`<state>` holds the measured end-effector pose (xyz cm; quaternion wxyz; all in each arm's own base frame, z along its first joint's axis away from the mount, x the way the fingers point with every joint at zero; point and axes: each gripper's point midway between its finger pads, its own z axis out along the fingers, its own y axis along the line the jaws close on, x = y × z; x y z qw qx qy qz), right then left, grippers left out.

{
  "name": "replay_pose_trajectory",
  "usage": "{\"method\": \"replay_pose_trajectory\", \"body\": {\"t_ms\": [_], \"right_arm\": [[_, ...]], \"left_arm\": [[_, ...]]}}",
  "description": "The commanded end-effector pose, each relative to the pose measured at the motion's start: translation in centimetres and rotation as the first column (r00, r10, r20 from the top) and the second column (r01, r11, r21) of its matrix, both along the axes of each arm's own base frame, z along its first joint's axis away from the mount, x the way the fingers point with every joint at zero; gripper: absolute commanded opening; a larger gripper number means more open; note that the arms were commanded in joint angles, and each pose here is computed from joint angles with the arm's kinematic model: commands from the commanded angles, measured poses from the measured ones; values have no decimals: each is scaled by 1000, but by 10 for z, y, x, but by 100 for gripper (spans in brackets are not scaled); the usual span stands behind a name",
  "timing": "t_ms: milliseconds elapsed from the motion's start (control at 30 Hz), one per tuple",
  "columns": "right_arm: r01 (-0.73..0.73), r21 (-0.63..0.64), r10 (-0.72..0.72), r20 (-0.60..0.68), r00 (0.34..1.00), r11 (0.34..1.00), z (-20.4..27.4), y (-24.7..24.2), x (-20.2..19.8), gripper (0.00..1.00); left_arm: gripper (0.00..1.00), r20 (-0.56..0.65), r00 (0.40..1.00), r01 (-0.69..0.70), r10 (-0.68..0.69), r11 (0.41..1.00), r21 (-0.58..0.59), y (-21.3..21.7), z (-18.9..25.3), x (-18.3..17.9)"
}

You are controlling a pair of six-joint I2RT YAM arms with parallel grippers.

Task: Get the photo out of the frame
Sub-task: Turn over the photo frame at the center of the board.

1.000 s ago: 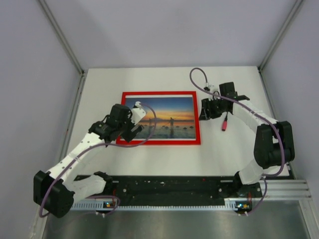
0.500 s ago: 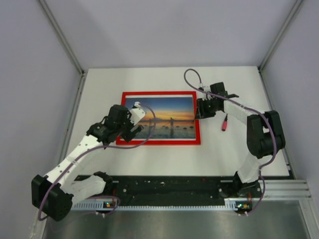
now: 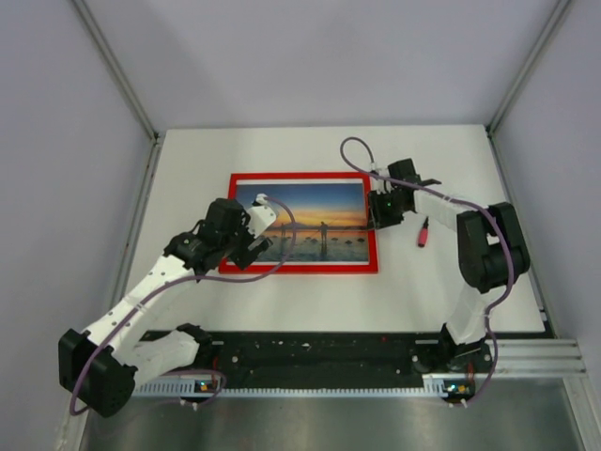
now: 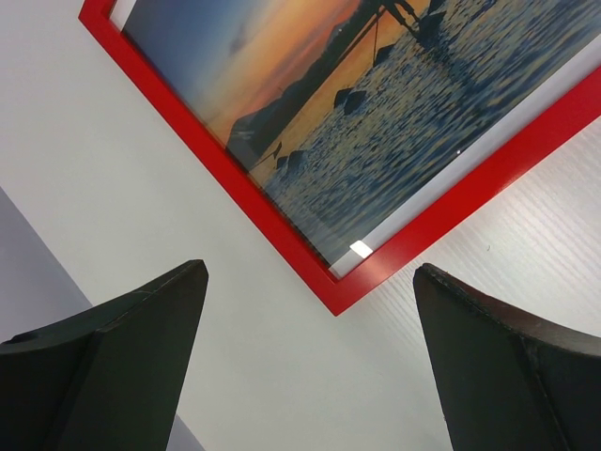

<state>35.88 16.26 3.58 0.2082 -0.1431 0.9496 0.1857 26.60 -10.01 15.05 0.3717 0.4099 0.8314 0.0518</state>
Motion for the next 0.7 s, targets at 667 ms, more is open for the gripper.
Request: {"method": "replay_pose_trajectory", "body": {"t_ms": [667], "right_arm": [[-14, 6, 14, 10, 1000, 1000, 3, 17, 10, 0]], "left_arm": [[98, 56, 998, 17, -17, 1000, -11, -7, 14, 6]]}}
